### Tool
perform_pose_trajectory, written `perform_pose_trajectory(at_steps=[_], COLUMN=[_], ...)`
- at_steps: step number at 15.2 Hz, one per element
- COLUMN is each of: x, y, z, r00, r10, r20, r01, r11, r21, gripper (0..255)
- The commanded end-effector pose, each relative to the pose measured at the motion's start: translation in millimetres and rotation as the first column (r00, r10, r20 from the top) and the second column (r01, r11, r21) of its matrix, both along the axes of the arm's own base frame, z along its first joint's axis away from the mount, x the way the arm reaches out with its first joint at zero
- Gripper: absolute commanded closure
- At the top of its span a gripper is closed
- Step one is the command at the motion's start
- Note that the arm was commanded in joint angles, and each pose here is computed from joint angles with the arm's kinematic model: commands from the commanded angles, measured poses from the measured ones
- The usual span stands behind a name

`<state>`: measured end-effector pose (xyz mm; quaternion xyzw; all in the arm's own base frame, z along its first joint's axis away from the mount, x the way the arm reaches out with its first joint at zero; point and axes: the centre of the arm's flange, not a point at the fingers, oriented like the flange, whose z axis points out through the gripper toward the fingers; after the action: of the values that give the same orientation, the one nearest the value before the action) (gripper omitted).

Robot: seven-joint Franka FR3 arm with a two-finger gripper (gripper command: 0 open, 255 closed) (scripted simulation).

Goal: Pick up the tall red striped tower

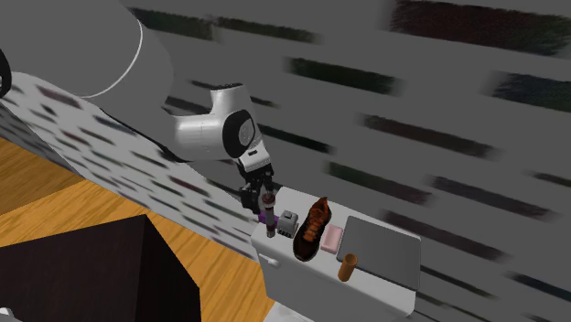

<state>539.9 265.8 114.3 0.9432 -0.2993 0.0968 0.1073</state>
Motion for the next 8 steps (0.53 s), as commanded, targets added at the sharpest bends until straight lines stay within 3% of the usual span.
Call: perform_pose_trajectory(at_steps=[1, 3, 4, 8], x=[-0.7, -0.7, -1.1, -1.0], y=[0.4, 0.4, 0.3, 0.4], z=[-13.4, -13.4, -13.4, -13.3], r00=[1.0, 1.0, 1.0, 1.0], r10=[0.0, 0.0, 0.0, 0.0], r20=[0.0, 0.0, 0.0, 0.0], r01=[0.0, 0.0, 0.0, 0.0], r11=[1.0, 1.0, 1.0, 1.0], r21=[0.0, 0.0, 0.0, 0.0], gripper=[0, 0, 255, 255])
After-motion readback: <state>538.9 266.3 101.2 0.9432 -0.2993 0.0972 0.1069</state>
